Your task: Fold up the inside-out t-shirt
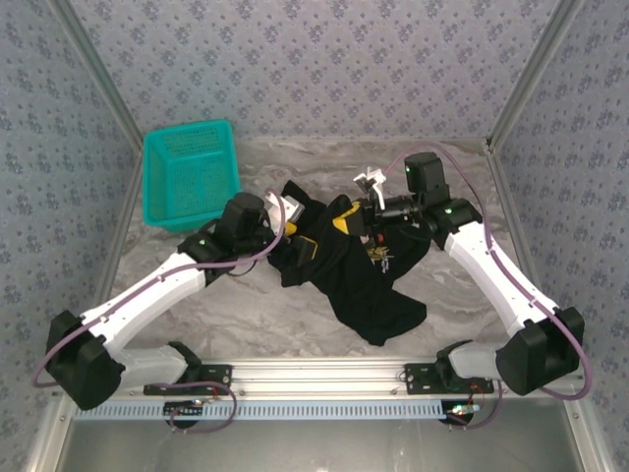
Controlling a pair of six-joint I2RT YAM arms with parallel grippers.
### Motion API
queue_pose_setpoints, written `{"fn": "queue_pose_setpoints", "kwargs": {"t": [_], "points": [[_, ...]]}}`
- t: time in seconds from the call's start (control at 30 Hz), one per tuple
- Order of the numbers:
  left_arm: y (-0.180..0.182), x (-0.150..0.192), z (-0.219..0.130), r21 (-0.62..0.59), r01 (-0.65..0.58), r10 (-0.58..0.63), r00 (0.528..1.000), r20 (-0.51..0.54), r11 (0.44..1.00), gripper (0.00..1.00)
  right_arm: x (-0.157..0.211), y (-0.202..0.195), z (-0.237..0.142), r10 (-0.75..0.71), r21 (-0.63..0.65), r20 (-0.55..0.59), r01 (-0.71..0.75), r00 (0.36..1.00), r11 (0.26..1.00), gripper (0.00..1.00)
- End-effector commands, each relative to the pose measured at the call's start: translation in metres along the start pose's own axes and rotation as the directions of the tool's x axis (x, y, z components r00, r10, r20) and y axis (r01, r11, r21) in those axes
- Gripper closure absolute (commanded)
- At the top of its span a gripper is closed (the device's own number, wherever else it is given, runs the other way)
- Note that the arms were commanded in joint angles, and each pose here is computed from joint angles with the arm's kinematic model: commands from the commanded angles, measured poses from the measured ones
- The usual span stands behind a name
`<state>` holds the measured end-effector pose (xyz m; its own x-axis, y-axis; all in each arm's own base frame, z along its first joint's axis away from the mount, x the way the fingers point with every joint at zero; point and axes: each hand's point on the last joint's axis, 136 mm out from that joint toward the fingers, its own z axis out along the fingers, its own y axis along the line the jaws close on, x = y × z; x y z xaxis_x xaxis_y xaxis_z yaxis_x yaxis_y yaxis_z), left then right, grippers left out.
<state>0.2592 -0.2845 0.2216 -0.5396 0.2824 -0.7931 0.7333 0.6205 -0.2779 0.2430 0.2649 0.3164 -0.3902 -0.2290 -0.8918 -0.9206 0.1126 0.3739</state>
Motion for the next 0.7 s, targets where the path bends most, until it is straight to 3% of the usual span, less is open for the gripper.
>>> {"fn": "queue_pose_setpoints", "kwargs": {"t": [0.0,0.1,0.17,0.27,0.3,0.33,0.37,0.43,0.47,0.53,0.67], "points": [[0.004,-0.021,0.009,-0.028,-0.039,0.040,0.999,0.031,0.999,0.24,-0.009,0.017,0.000,-0.017,-0.072,0.002,0.017,1.000,0.997,0.92],[-0.004,-0.036,0.012,0.014,-0.055,0.054,0.996,0.073,0.998,0.30,-0.006,0.021,-0.001,-0.015,-0.089,-0.004,0.015,1.000,0.996,0.91],[-0.019,-0.041,0.013,0.101,-0.065,0.056,0.994,0.089,0.993,0.44,-0.005,0.018,-0.001,-0.012,-0.077,-0.006,0.011,1.000,0.997,0.91],[-0.031,-0.045,0.008,0.188,-0.041,0.024,0.995,0.094,0.981,0.79,-0.003,0.003,-0.005,0.007,0.035,-0.014,-0.006,1.000,0.999,0.88],[-0.032,-0.047,0.002,0.209,-0.024,0.002,0.995,0.104,0.978,0.94,-0.001,-0.009,-0.010,0.023,0.121,-0.018,-0.021,1.000,0.992,0.87],[-0.032,-0.051,-0.005,0.226,0.002,-0.030,0.992,0.123,0.974,1.00,0.002,-0.024,-0.016,0.045,0.224,-0.024,-0.038,0.999,0.974,0.86],[-0.034,-0.054,-0.014,0.254,0.017,-0.056,0.988,0.147,0.967,1.00,0.006,-0.042,-0.024,0.070,0.346,-0.031,-0.055,0.997,0.937,0.83],[-0.039,-0.064,-0.036,0.335,0.047,-0.123,0.970,0.210,0.941,1.00,0.018,-0.085,-0.051,0.160,0.626,-0.044,-0.098,0.986,0.774,0.81],[-0.042,-0.069,-0.046,0.364,0.057,-0.152,0.960,0.237,0.930,1.00,0.023,-0.096,-0.061,0.189,0.699,-0.046,-0.104,0.981,0.708,0.81],[-0.048,-0.077,-0.064,0.415,0.064,-0.193,0.942,0.276,0.908,1.00,0.027,-0.109,-0.075,0.214,0.785,-0.034,-0.106,0.976,0.610,0.76],[-0.048,-0.086,-0.079,0.424,0.087,-0.229,0.928,0.295,0.901,1.00,0.022,-0.112,-0.074,0.205,0.791,-0.015,-0.114,0.979,0.601,0.64]]}}
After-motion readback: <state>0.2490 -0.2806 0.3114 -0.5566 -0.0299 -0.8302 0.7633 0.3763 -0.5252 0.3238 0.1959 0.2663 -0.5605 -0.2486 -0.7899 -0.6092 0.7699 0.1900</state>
